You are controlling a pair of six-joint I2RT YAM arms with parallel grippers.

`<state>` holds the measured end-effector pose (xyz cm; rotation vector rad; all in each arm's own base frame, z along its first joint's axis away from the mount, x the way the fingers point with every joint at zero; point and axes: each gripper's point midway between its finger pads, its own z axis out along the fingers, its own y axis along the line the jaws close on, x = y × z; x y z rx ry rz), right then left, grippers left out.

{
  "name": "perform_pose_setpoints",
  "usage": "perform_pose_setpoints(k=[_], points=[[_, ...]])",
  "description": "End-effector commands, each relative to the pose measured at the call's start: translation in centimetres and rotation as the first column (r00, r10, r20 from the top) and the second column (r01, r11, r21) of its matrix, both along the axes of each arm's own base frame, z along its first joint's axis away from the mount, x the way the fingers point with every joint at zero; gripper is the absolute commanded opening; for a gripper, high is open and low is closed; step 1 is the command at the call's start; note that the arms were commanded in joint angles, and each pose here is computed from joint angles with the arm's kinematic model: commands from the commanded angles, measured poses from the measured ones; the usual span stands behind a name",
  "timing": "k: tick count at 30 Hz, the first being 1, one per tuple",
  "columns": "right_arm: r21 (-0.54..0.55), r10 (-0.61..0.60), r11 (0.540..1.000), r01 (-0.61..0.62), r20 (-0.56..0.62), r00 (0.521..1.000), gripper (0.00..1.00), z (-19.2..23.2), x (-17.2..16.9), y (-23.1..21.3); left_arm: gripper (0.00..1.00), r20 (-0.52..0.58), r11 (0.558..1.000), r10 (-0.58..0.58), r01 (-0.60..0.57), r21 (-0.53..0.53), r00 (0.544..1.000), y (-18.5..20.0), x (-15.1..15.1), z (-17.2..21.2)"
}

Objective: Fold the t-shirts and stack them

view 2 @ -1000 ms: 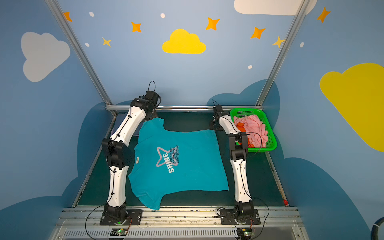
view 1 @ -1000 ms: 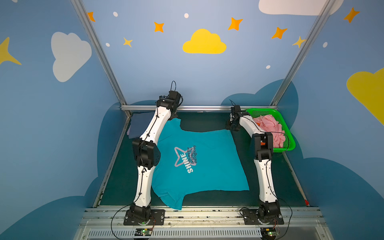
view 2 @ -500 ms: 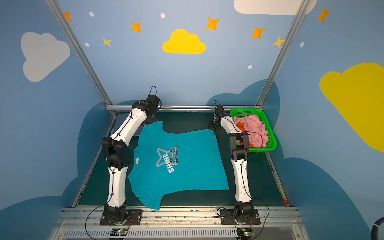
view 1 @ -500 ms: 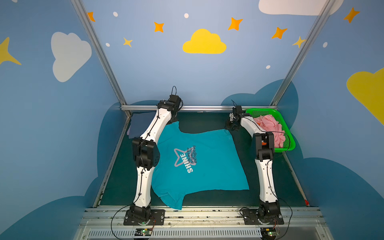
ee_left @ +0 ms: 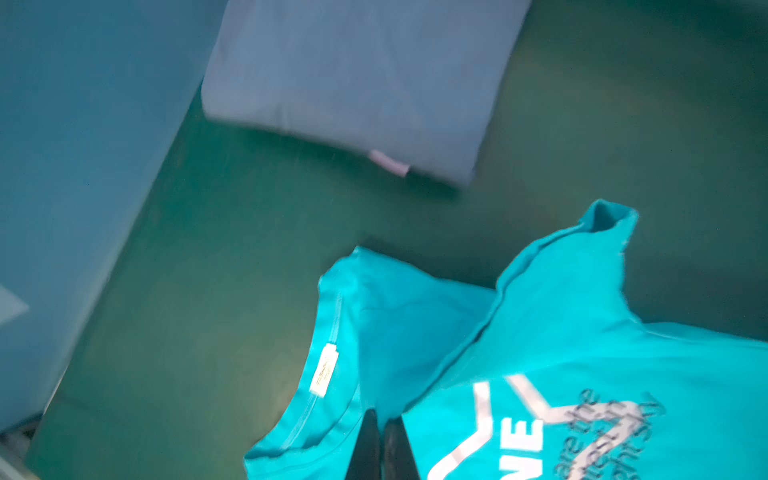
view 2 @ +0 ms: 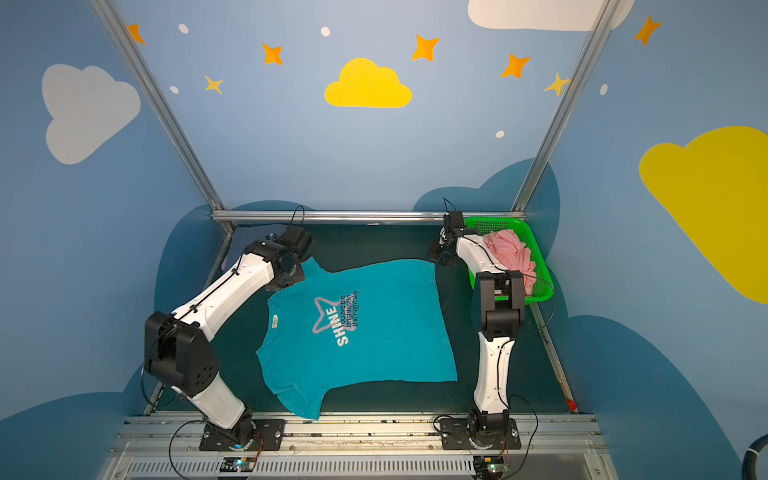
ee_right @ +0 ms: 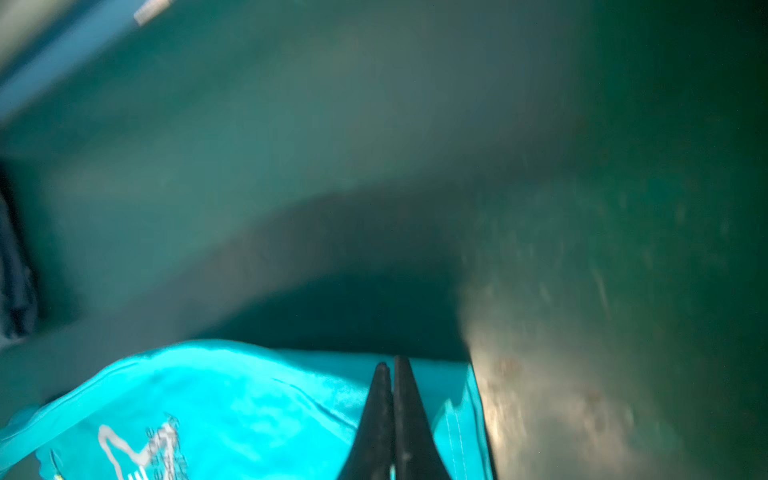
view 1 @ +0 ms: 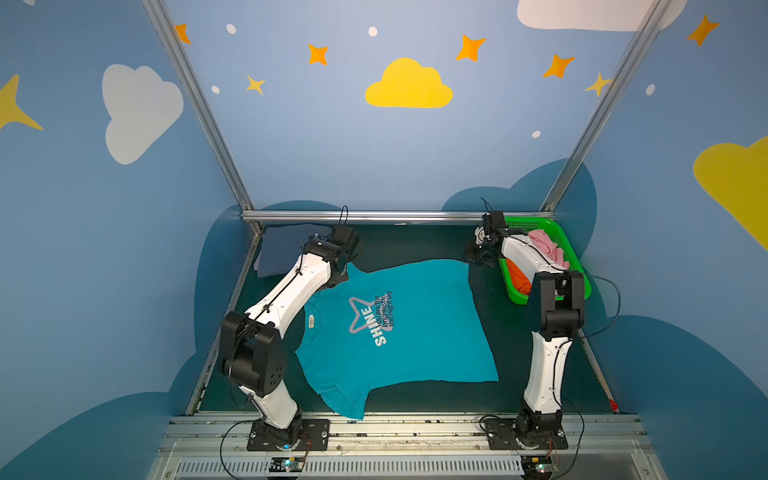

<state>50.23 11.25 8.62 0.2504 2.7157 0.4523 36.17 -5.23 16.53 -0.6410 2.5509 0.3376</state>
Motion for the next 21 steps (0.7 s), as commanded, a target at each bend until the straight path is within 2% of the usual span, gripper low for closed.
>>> perform_pose_setpoints(k=[1, 9, 21], points=[[-0.006, 0.004, 1.000, -0.004, -0.013, 1.000, 0.00, -0.2, -1.8, -0.1, 0.04, -0.013, 0.998, 0.061, -0.061, -0.014, 0.998, 0.5, -2.4, -1.9], [-0.053, 0.004, 0.999, -0.007, -0.054, 0.999, 0.00, -1.9, -6.9, -1.1, 0.04, -0.076, 0.996, 0.090, -0.092, -0.018, 0.993, 0.8, -7.2, -5.5], [-0.186, -0.079, 0.981, 0.055, -0.126, 0.989, 0.00, -4.2, -9.9, -3.5, 0.04, -0.153, 0.995, 0.085, -0.075, 0.070, 0.985, 1.4, -9.0, -7.6]])
